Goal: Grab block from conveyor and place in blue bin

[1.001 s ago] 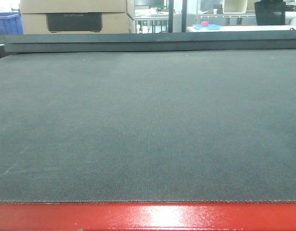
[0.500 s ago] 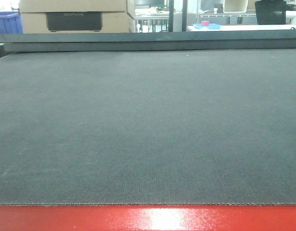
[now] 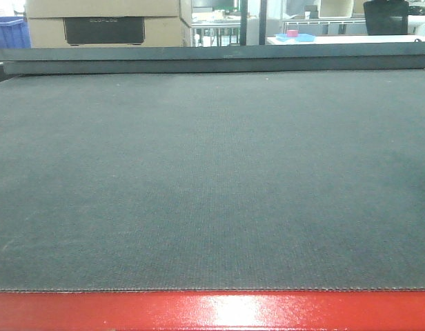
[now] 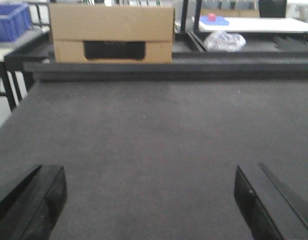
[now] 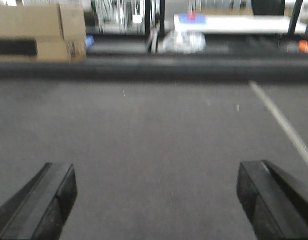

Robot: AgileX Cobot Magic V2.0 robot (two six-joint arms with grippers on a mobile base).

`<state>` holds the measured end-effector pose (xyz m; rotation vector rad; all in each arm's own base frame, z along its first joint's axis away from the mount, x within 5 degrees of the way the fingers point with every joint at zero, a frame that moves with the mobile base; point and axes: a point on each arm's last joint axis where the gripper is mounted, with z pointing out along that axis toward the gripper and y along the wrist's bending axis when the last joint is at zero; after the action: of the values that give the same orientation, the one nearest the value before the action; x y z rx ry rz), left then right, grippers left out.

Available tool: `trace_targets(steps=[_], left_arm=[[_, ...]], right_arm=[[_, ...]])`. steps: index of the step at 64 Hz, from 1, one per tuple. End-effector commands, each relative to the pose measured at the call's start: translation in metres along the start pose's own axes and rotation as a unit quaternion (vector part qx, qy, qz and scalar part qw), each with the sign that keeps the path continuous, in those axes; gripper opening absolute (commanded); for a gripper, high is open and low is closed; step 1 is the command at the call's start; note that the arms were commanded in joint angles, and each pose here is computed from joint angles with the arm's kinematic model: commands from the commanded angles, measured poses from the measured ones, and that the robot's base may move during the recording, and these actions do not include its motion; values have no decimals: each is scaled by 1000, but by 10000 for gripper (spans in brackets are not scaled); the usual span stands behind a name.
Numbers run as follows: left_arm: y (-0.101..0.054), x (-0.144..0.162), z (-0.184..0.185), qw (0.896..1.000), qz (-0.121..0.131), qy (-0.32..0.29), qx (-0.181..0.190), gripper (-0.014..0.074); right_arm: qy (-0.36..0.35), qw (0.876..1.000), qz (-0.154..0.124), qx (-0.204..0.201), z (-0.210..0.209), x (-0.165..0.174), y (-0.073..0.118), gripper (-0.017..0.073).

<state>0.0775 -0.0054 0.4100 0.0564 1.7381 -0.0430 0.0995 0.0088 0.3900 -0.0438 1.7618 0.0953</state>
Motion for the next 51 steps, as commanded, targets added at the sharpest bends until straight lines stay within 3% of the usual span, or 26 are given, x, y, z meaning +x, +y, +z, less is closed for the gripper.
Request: trace_targets(steps=[1, 18, 34, 51], left_arm=[[-2, -2, 8, 1000, 0, 15, 14, 591], [-6, 1, 20, 998, 4, 48, 36, 587], [-8, 1, 22, 998, 10, 51, 42, 587], [-7, 2, 22, 998, 10, 55, 42, 587]], right_arm=[[24, 1000, -7, 2, 13, -6, 0, 570], [197, 980, -9, -3, 65, -17, 2, 570], [351, 936, -14, 2, 124, 2, 2, 570], [449, 893, -26, 14, 177, 43, -3, 570]])
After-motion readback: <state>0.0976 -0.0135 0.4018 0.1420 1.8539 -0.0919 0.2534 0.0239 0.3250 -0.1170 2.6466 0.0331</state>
